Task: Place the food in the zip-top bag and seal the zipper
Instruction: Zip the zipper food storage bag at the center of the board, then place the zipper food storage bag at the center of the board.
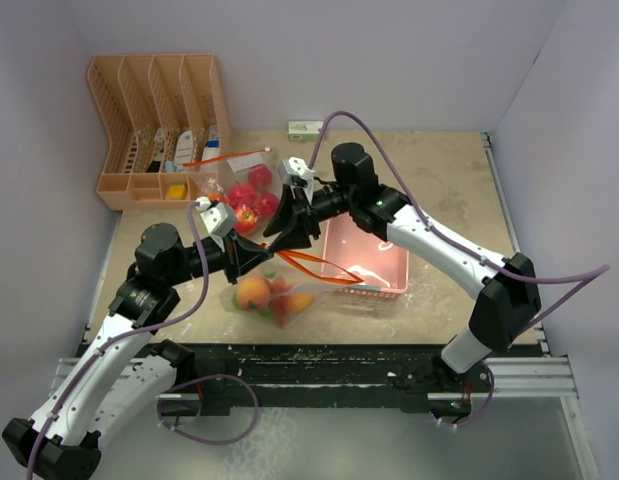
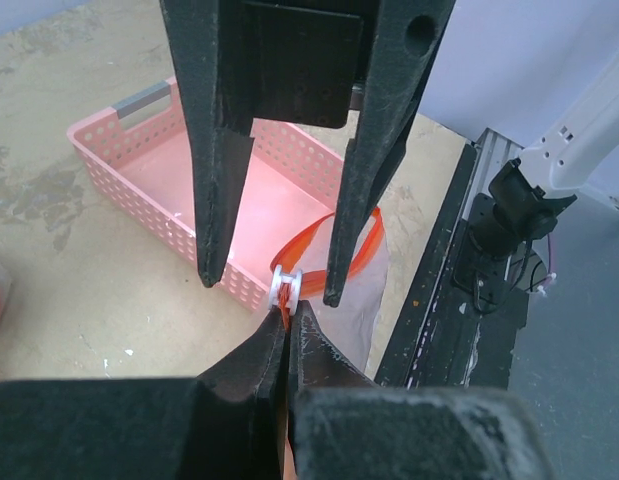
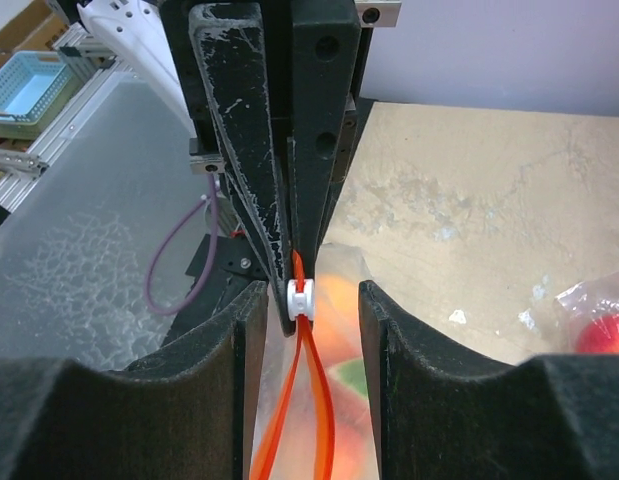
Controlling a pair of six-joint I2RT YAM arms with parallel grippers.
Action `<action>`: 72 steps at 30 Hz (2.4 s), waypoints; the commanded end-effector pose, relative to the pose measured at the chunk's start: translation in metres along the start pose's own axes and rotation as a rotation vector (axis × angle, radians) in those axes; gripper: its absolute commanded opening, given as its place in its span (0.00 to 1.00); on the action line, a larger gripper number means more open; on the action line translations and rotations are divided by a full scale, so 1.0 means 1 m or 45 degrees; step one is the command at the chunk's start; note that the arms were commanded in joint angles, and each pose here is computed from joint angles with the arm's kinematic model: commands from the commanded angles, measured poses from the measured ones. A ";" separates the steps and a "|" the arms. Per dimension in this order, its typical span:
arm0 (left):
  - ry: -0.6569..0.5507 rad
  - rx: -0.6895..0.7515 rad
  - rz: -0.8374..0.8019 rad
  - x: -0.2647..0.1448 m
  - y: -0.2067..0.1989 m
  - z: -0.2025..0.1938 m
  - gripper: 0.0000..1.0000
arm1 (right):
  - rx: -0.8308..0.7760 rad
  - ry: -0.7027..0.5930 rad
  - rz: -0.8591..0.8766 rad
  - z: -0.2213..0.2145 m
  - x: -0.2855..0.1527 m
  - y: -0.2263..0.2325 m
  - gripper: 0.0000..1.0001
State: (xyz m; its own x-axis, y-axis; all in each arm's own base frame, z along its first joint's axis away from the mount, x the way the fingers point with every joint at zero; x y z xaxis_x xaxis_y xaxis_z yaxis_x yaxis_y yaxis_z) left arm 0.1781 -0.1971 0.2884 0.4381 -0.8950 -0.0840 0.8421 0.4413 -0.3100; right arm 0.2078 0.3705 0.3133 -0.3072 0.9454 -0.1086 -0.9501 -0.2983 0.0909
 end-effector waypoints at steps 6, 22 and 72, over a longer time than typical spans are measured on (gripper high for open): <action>-0.068 0.071 0.000 -0.002 -0.002 0.014 0.00 | -0.025 -0.028 0.031 0.009 0.006 0.000 0.38; -0.139 0.119 0.089 -0.014 -0.001 0.026 0.00 | 0.113 0.085 -0.051 -0.027 0.000 -0.002 0.04; -0.545 -0.017 0.992 -0.084 0.072 0.086 0.49 | 0.377 0.169 -1.349 -0.079 -0.140 -0.090 1.00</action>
State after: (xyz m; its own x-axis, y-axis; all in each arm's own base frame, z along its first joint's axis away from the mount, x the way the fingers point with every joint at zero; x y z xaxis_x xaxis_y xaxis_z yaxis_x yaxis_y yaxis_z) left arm 0.2207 -0.0818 0.3151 0.9676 -0.2520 -0.0152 0.2386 0.9325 -0.2712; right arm 0.3113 0.2694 0.2037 0.4431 0.7637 -0.4694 -0.8115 0.5642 0.1520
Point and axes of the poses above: each gripper's point midway between its finger pads, its own x axis out along the fingers, its own y axis along the line the jaws close on, z = x × y, the point moved 2 cm from there along -x, back along the fingers, and after that the axes turned 4 degrees about -x, right-handed, at the moved point
